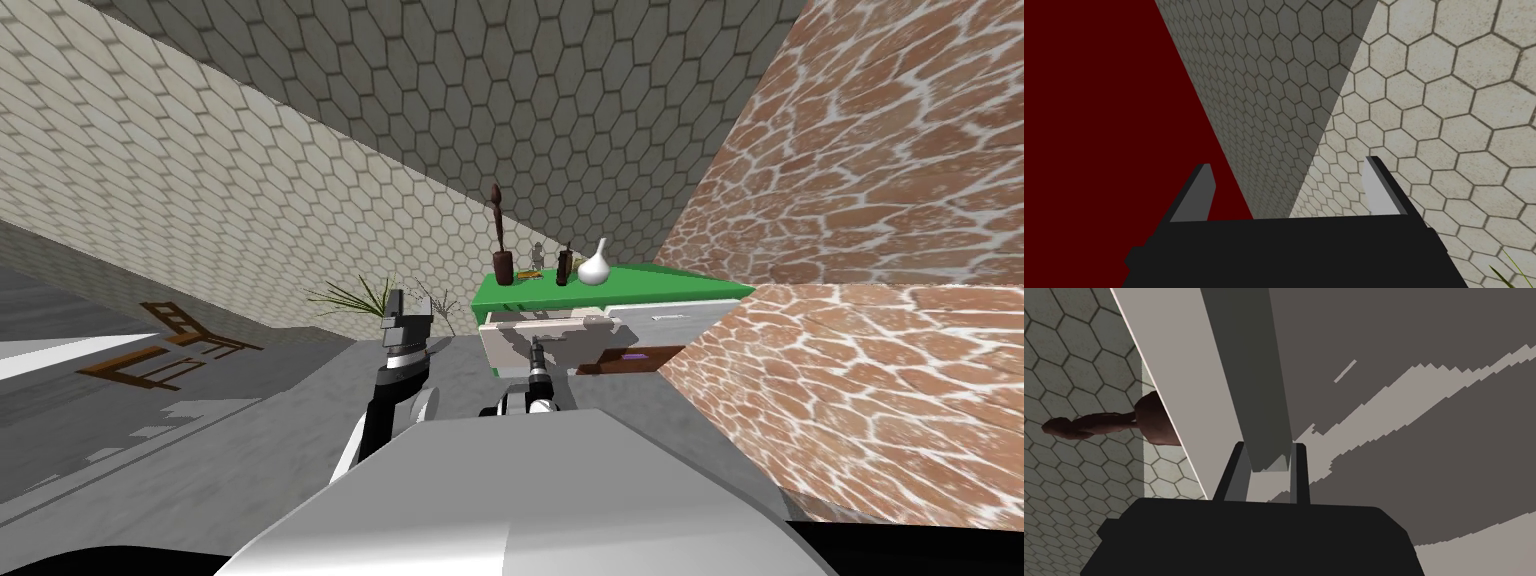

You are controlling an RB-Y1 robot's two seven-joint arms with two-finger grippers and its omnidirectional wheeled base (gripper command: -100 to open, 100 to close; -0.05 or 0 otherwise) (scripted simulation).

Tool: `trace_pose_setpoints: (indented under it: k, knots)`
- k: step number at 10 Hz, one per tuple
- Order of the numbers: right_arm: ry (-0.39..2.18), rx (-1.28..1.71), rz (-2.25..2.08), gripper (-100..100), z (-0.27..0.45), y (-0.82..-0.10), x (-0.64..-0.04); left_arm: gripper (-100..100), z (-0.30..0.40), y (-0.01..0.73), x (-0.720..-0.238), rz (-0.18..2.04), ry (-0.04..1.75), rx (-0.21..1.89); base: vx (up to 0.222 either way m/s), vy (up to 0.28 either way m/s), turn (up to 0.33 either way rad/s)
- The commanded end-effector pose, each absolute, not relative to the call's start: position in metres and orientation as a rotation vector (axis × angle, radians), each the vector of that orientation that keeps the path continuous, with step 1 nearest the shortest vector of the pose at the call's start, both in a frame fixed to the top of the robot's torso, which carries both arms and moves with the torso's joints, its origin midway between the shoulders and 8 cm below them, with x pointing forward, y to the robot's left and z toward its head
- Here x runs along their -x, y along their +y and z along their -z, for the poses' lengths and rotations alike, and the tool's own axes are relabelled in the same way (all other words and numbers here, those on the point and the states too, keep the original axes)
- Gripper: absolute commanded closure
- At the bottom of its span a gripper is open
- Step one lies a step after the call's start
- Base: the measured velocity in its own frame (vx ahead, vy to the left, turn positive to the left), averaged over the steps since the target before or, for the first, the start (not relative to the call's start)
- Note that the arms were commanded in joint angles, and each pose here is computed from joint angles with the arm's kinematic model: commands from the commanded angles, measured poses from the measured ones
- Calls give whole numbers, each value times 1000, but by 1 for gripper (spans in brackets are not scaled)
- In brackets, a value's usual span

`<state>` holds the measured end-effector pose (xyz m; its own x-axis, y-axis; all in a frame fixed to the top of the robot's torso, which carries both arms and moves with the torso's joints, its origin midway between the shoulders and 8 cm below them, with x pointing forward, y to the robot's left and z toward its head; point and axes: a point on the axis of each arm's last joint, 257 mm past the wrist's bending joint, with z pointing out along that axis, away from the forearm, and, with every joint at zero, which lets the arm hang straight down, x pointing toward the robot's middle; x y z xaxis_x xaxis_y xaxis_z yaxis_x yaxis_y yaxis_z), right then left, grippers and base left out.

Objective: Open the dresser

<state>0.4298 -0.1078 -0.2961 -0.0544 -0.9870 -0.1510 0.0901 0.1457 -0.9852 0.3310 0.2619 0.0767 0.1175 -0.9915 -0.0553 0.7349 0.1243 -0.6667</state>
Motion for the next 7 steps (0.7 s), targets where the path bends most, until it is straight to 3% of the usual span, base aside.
trace_pose_setpoints:
  k: [1, 4, 5, 7]
  knots:
    - [1246, 1000, 1181, 100, 291, -105, -427, 0, -77, 262, -331, 1362, 571, 556, -199, -8, -15]
    - [1245, 1003, 1181, 100, 291, -106, -427, 0, -77, 262, -331, 1362, 571, 556, -173, 9, -9]
    - [1249, 1011, 1173, -100, 283, -98, -438, 0, -77, 262, -331, 1362, 571, 556, -49, -18, -75]
    - [1247, 1013, 1170, -100, 278, -94, -443, 0, -77, 262, -331, 1362, 571, 556, -37, -14, -30]
